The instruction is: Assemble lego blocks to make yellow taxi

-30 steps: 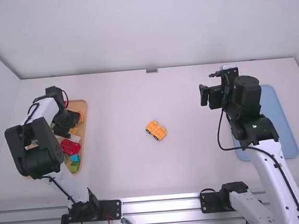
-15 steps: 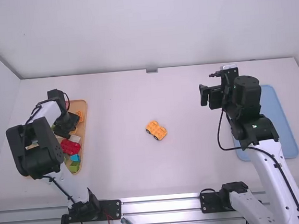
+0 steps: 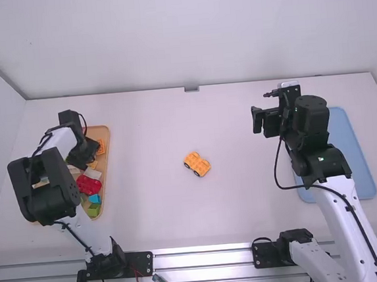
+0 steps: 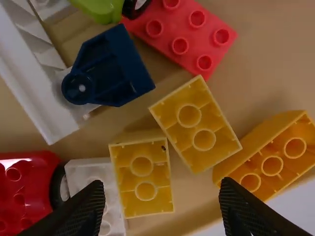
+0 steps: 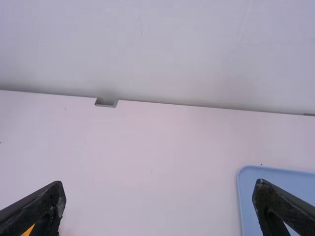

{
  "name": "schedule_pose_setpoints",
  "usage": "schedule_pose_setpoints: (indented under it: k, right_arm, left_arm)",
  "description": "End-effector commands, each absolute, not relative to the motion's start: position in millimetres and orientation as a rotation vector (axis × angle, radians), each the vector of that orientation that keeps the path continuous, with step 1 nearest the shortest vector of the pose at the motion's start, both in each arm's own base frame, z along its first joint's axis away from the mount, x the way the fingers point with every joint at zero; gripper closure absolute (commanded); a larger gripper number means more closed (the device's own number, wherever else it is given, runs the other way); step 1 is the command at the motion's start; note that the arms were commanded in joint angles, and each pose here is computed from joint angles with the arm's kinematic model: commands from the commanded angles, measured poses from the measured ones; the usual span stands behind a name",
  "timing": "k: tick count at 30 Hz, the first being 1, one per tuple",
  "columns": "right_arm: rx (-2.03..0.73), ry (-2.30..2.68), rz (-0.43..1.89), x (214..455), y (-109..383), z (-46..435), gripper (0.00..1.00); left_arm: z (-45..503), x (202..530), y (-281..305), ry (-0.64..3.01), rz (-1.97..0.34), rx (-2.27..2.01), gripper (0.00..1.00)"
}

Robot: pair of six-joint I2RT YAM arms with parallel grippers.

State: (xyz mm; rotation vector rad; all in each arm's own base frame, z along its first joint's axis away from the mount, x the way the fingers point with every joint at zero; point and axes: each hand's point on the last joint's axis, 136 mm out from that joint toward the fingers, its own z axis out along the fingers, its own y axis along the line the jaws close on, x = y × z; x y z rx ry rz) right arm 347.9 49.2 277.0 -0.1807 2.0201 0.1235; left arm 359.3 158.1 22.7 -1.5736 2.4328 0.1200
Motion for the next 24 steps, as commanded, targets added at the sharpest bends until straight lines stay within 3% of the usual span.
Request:
schedule_pose_setpoints:
  k: [1, 17, 24]
  right_arm:
    - [-0.174, 1.982, 0.125, 350, 50, 295, 0.01]
    - [-0.174, 1.980, 0.126, 351, 50, 296, 0.01]
    - [-0.175, 1.983, 0.125, 350, 50, 295, 0.01]
  left_arm:
    - [20, 351, 154, 2.458, 0.120, -1.584, 0.39]
    - [9, 342, 157, 2.435, 0.152, -1.618, 0.42]
    - [7, 353, 159, 2.414, 0.139, -1.583, 0.43]
